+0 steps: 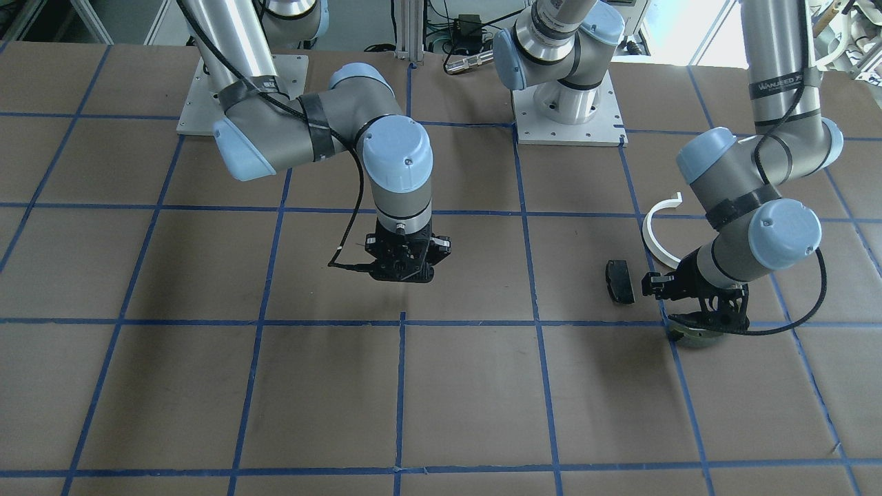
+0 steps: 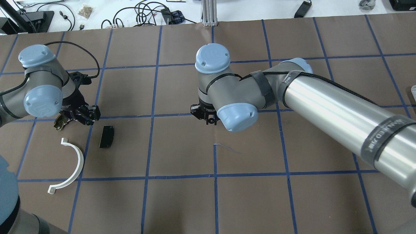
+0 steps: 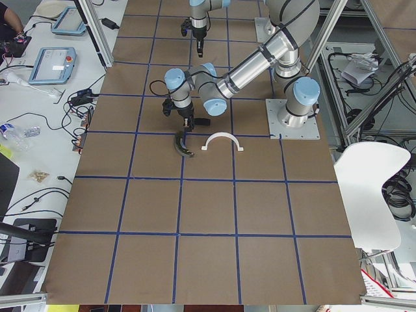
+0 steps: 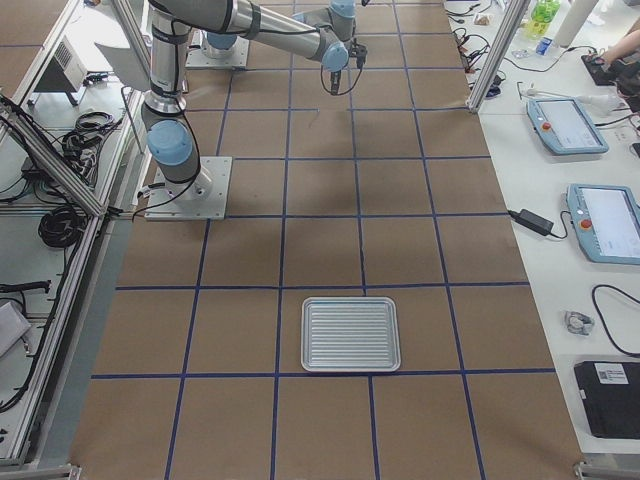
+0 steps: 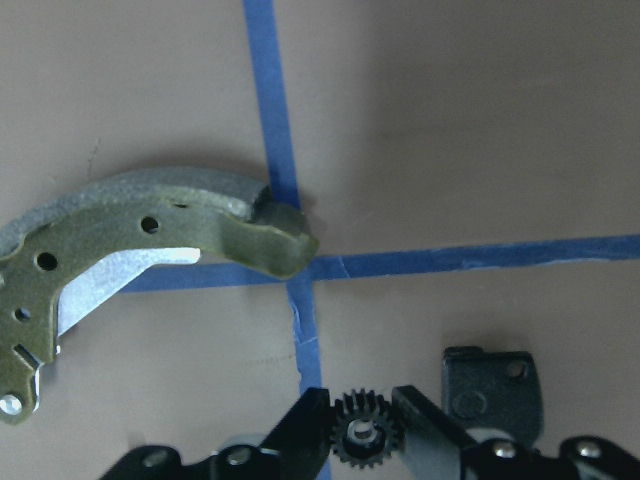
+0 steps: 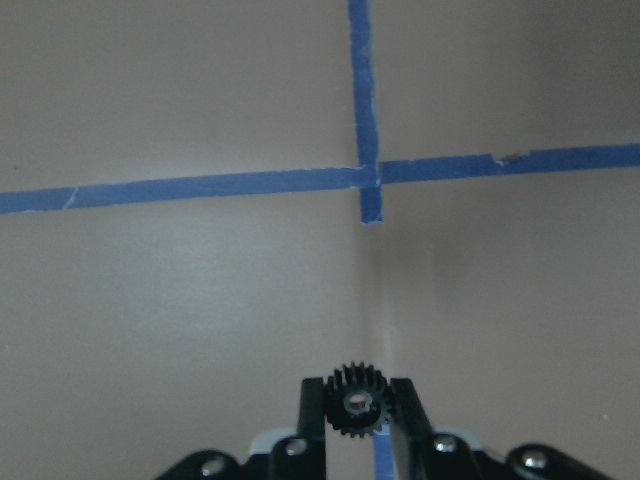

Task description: Place bearing gear from tray to pile

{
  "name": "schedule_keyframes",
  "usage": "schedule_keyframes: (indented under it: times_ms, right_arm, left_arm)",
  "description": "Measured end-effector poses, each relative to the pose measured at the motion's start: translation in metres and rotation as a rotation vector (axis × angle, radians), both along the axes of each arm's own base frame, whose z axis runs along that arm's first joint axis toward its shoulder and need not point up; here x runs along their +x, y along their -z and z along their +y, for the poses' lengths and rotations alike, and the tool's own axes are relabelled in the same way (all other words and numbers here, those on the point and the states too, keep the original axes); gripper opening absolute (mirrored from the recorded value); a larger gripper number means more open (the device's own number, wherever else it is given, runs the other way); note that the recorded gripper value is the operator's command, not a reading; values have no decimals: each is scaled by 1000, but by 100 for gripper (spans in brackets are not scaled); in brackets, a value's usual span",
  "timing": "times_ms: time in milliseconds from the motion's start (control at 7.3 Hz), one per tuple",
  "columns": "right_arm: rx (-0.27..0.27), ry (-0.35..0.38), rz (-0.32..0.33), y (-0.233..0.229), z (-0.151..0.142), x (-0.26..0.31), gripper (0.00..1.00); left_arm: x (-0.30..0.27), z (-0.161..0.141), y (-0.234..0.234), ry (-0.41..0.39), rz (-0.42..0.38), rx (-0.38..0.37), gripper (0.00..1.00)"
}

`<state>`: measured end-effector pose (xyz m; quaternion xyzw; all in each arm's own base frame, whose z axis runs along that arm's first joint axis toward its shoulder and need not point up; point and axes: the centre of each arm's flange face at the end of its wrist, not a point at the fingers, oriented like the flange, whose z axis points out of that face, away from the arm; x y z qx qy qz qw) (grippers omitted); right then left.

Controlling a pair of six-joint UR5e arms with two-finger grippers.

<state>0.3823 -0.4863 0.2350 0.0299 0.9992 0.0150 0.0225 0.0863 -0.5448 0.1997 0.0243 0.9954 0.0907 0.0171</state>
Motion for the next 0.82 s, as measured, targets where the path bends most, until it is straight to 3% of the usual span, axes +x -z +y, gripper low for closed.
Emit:
schedule_keyframes:
  times_ms: [137, 274, 411, 822]
  right_arm:
    - [2, -2, 1, 13, 2, 9, 10]
    - [8, -5, 4, 21, 6, 14, 60]
    - [17, -9, 9, 28, 9, 17, 100]
    - [8, -26, 16, 24, 6, 15, 100]
  left_arm:
    - [2, 2, 4, -4, 3, 3, 100]
    - [2, 3, 5, -6, 6, 3, 100]
    - [1, 3, 5, -5, 7, 2, 100]
    - [-24, -3, -4, 29, 1, -15, 100]
